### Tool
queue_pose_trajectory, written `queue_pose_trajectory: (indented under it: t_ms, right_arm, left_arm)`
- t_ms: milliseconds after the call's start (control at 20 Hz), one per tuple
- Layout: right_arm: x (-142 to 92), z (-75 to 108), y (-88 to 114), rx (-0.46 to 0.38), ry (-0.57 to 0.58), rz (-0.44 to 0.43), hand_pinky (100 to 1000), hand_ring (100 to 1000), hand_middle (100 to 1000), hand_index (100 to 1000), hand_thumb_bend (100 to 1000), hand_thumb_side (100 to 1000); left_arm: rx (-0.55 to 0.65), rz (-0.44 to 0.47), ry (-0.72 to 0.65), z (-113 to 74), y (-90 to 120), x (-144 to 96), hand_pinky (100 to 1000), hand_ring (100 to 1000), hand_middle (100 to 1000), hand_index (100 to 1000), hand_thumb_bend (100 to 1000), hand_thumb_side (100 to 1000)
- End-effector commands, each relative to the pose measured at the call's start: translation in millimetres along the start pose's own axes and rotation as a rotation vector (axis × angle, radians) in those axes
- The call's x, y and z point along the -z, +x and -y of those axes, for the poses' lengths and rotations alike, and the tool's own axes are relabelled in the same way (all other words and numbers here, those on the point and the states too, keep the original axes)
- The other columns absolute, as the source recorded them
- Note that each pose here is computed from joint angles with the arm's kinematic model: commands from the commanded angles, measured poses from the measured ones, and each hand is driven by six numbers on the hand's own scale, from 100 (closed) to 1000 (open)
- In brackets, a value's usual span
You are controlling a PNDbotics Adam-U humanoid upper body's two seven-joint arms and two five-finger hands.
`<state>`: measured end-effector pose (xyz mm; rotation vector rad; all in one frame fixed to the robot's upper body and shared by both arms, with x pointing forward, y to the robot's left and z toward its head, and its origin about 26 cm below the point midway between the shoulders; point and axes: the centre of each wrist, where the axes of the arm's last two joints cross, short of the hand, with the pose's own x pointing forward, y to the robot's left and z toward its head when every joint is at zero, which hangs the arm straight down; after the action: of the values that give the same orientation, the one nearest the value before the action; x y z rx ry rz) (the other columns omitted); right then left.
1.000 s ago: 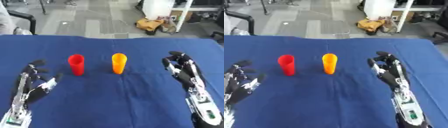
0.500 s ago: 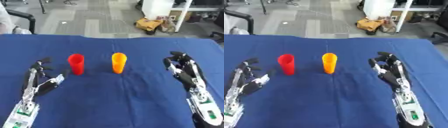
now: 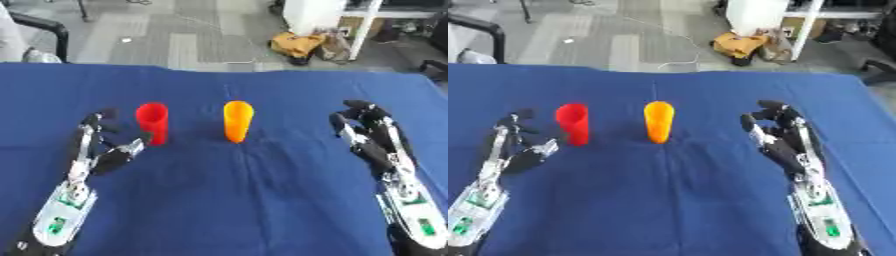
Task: Pour the contents of one cup into another cup.
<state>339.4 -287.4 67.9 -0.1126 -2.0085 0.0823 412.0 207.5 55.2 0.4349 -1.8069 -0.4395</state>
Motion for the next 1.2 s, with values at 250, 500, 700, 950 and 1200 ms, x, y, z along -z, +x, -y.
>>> queue_pose_trajectory:
  t_ms: [250,500,700,950,1200]
  right_arm:
    - [3,0.2,4,-0.005,0.014,0.018,449,709,516,725,516,339]
    - [3,-1.7,4,-0.001,0.021,0.019,448,709,515,724,516,338]
    - [4,-2.8,4,0.001,0.024,0.020,448,709,515,724,512,339]
    - [5,-4.1,4,0.004,0.028,0.023,447,709,515,724,515,338]
    - [6,-5.3,5,0.006,0.032,0.028,446,709,514,723,515,338]
  left_arm:
    - [0.012,0.028,0.011,-0.2,5,17,438,621,722,825,704,399]
    - [0.031,0.055,0.012,-6.1,12,28,439,622,723,827,704,390]
    - [0.053,0.071,0.009,-11.2,17,37,439,622,723,828,698,391]
    - [0.072,0.071,0.013,-15.1,18,44,440,622,723,830,700,389]
    - [0.094,0.063,0.011,-16.8,15,45,437,623,720,833,696,394]
